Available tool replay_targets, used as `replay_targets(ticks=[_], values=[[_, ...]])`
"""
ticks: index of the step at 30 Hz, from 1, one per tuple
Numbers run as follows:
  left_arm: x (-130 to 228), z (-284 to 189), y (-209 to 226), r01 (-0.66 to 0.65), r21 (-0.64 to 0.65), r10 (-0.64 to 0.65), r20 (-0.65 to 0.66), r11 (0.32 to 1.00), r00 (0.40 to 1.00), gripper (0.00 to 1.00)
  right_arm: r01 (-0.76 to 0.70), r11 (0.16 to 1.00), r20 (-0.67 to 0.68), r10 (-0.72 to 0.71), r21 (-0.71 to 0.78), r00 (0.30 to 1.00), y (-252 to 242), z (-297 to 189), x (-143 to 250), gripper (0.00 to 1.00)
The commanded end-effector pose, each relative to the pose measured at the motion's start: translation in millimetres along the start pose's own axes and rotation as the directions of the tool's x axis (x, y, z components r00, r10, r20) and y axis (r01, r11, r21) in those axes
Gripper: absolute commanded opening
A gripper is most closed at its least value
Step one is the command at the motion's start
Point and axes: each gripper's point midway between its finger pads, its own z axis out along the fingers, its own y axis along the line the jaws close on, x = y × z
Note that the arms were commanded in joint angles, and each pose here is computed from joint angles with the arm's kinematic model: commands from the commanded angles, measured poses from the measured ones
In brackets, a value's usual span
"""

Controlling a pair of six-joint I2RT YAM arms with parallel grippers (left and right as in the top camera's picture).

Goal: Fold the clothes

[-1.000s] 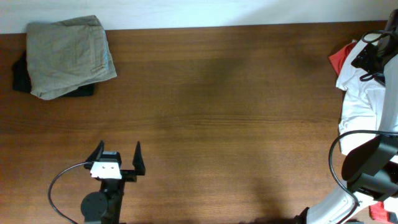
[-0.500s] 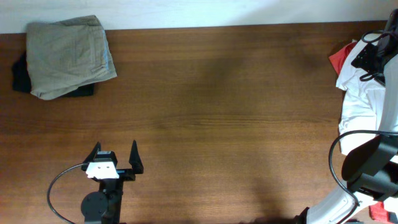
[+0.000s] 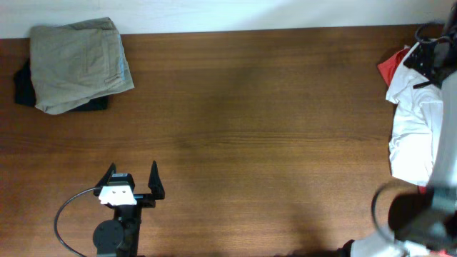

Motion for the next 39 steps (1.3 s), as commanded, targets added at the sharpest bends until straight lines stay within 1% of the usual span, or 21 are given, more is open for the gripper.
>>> replay_targets(ticks=[1, 4, 5, 6, 7, 9, 11, 12, 13, 14, 16, 17, 18, 21, 24, 27, 30, 31, 35, 39], values=[[2, 0, 3, 0.013, -0.016, -0.013, 0.000, 1.000, 1.000, 0.99, -0.001, 0.985, 0.225, 0.041, -0.174, 0.973, 8, -124, -18, 0.99], [2, 0, 3, 0.013, -0.016, -0.013, 0.000, 1.000, 1.000, 0.99, 0.061, 0.938, 0.347, 0.065, -0.341, 0.935, 14, -213, -6, 0.99], [2, 0, 3, 0.013, -0.016, -0.013, 0.000, 1.000, 1.000, 0.99, 0.080, 0.917, 0.383, 0.083, -0.391, 0.920, 9, -241, 0, 0.98], [2, 0, 3, 0.013, -0.016, -0.013, 0.000, 1.000, 1.000, 0.99, 0.087, 0.906, 0.406, 0.098, -0.415, 0.909, 0, -258, 4, 0.99], [2, 0, 3, 0.013, -0.016, -0.013, 0.000, 1.000, 1.000, 0.99, 0.086, 0.902, 0.413, 0.108, -0.423, 0.904, -15, -270, 12, 0.99], [2, 0, 3, 0.013, -0.016, -0.013, 0.000, 1.000, 1.000, 0.99, 0.081, 0.902, 0.399, 0.106, -0.424, 0.911, -42, -280, 39, 0.99], [2, 0, 3, 0.013, -0.016, -0.013, 0.000, 1.000, 1.000, 0.99, 0.040, 0.893, 0.384, 0.151, -0.448, 0.911, -58, -280, 60, 0.99], [2, 0, 3, 0.013, -0.016, -0.013, 0.000, 1.000, 1.000, 0.99, 0.020, 0.886, 0.374, 0.174, -0.463, 0.911, -66, -275, 75, 0.99], [2, 0, 3, 0.013, -0.016, -0.013, 0.000, 1.000, 1.000, 0.99, 0.024, 0.878, 0.370, 0.177, -0.479, 0.912, -71, -264, 96, 0.99], [2, 0, 3, 0.013, -0.016, -0.013, 0.000, 1.000, 1.000, 0.99, 0.025, 0.875, 0.370, 0.178, -0.483, 0.912, -73, -254, 109, 0.99], [2, 0, 3, 0.013, -0.016, -0.013, 0.000, 1.000, 1.000, 0.99, 0.026, 0.877, 0.366, 0.173, -0.479, 0.914, -78, -226, 141, 0.99], [2, 0, 3, 0.013, -0.016, -0.013, 0.000, 1.000, 1.000, 0.99, 0.031, 0.866, 0.369, 0.180, -0.498, 0.912, -74, -199, 165, 0.99], [2, 0, 3, 0.013, -0.016, -0.013, 0.000, 1.000, 1.000, 0.99, 0.035, 0.856, 0.372, 0.187, -0.516, 0.909, -70, -188, 175, 0.99], [2, 0, 3, 0.013, -0.016, -0.013, 0.000, 1.000, 1.000, 0.99, 0.061, 0.808, 0.370, 0.200, -0.586, 0.907, -45, -132, 217, 0.99], [2, 0, 3, 0.013, -0.016, -0.013, 0.000, 1.000, 1.000, 0.99, 0.110, 0.714, 0.393, 0.245, -0.692, 0.887, -12, -89, 250, 0.99], [2, 0, 3, 0.013, -0.016, -0.013, 0.000, 1.000, 1.000, 0.99, 0.126, 0.684, 0.400, 0.258, -0.718, 0.879, 2, -66, 263, 0.99], [2, 0, 3, 0.013, -0.016, -0.013, 0.000, 1.000, 1.000, 0.99, 0.138, 0.663, 0.431, 0.302, -0.736, 0.850, 7, -63, 259, 0.99], [2, 0, 3, 0.013, -0.016, -0.013, 0.000, 1.000, 1.000, 0.99, 0.191, 0.655, 0.473, 0.285, -0.731, 0.834, 11, -64, 259, 0.99], [2, 0, 3, 0.013, -0.016, -0.013, 0.000, 1.000, 1.000, 0.99, 0.278, 0.673, 0.525, 0.192, -0.686, 0.829, 15, -55, 269, 0.99], [2, 0, 3, 0.013, -0.016, -0.013, 0.000, 1.000, 1.000, 0.99, 0.353, 0.687, 0.578, 0.121, -0.636, 0.807, 15, -53, 272, 0.99]])
